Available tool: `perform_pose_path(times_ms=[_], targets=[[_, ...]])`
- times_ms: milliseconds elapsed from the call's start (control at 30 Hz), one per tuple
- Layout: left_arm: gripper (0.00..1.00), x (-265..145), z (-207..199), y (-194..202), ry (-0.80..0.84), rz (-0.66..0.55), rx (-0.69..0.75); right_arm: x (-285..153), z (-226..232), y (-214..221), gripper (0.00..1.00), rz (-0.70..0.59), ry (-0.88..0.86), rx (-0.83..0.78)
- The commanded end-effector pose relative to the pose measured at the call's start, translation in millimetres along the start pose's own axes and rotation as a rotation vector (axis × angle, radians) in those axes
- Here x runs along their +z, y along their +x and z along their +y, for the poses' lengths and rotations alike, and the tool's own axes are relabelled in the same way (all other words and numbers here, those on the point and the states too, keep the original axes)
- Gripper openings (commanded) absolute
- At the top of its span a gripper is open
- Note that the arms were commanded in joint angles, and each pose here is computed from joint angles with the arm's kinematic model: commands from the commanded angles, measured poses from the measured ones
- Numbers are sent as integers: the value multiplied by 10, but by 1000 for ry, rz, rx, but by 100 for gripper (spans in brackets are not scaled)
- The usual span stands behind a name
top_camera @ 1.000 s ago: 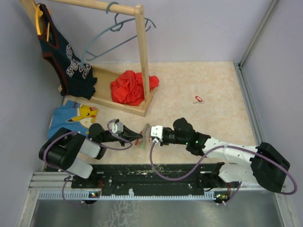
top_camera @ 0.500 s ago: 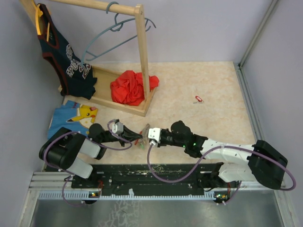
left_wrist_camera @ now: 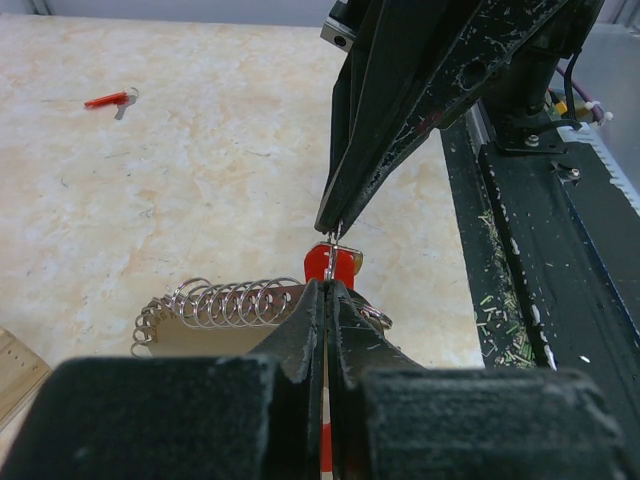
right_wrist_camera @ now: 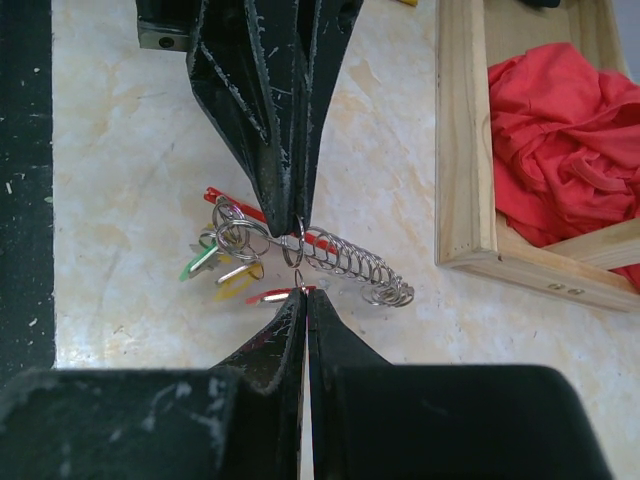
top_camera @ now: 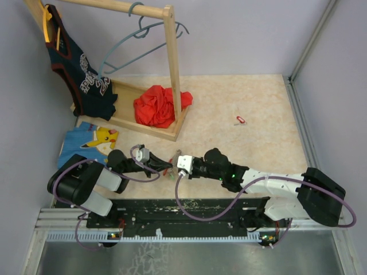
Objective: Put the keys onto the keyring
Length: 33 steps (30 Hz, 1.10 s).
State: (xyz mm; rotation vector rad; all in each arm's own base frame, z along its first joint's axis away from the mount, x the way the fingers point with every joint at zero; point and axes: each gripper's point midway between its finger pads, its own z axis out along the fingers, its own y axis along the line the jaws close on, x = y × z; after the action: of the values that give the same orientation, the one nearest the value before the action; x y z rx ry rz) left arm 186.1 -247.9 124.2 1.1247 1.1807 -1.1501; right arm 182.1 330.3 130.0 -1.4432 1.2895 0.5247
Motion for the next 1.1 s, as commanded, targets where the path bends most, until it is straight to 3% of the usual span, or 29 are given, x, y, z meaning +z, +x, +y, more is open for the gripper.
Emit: perform_pose_path(times_ms=[0, 1067], targets=[[1, 4, 4, -315, 8, -97, 190, 12, -88, -220, 0, -73, 52, 27], [1, -2, 19, -324, -2, -101, 198, -42, -60, -214, 0, -83, 69, 125]])
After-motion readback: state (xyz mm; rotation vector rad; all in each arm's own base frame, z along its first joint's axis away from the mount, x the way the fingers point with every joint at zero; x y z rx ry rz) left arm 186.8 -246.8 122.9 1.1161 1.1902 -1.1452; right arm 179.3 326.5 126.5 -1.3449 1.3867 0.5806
